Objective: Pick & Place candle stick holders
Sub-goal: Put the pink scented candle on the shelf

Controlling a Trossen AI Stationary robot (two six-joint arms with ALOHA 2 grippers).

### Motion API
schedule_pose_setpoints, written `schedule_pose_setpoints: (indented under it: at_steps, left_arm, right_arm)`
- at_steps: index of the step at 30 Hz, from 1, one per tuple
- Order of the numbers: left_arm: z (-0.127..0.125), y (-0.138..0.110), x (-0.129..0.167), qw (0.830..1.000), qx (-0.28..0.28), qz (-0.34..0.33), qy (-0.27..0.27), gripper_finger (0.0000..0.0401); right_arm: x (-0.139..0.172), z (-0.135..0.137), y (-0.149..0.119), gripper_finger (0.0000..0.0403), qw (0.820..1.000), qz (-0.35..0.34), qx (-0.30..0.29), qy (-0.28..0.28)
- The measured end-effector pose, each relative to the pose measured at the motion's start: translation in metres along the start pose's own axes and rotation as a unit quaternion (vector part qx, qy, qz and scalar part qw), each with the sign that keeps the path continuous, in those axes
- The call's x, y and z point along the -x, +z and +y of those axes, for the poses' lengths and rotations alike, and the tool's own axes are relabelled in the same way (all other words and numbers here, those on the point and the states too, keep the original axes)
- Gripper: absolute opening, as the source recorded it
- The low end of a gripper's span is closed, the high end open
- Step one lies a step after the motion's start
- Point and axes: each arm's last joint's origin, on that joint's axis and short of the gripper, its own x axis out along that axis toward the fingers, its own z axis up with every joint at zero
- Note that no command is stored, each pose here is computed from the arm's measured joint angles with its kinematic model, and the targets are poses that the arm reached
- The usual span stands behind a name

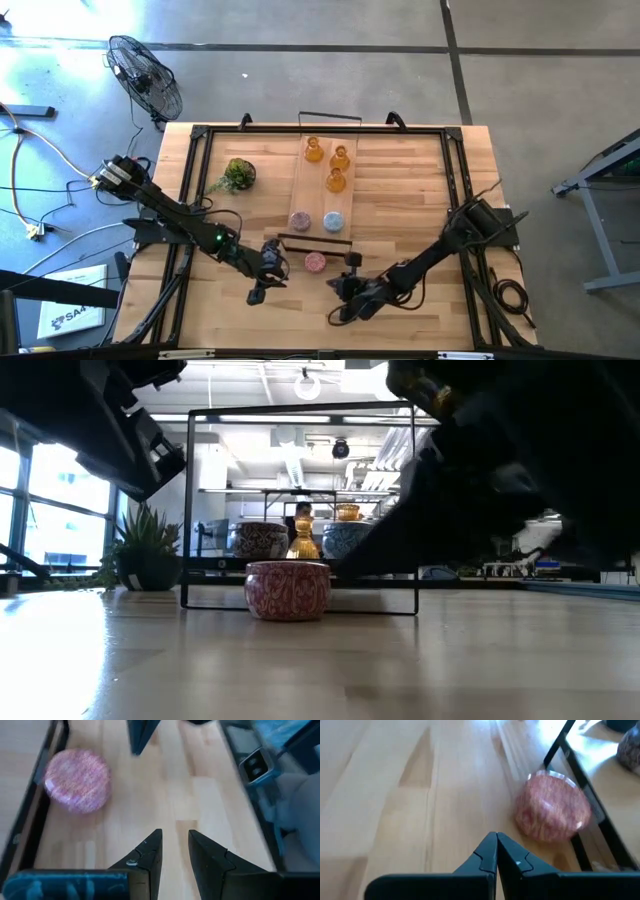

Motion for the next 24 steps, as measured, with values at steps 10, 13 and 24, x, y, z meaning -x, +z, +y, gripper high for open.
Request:
schedule_pose_setpoints:
  at_steps: [10,13,24]
  left_arm:
    - [-0.002,0.001,0.000,1.000,0.003,-0.001,-0.011,0.0092]
    - [-0.003,0.000,0.000,1.000,0.003,-0.001,-0.011,0.0092]
    - [-0.011,-0.004,0.001,1.000,-0.007,0.003,-0.019,0.0092]
  right_arm:
    - [0.000,0.001,0.008,0.0000,0.996,0.026,0.020,-0.079]
    - [-0.002,-0.005,0.007,0.0000,0.994,0.032,0.022,-0.102]
    - [-0.008,-0.021,0.001,0.0000,0.988,0.068,0.016,-0.138]
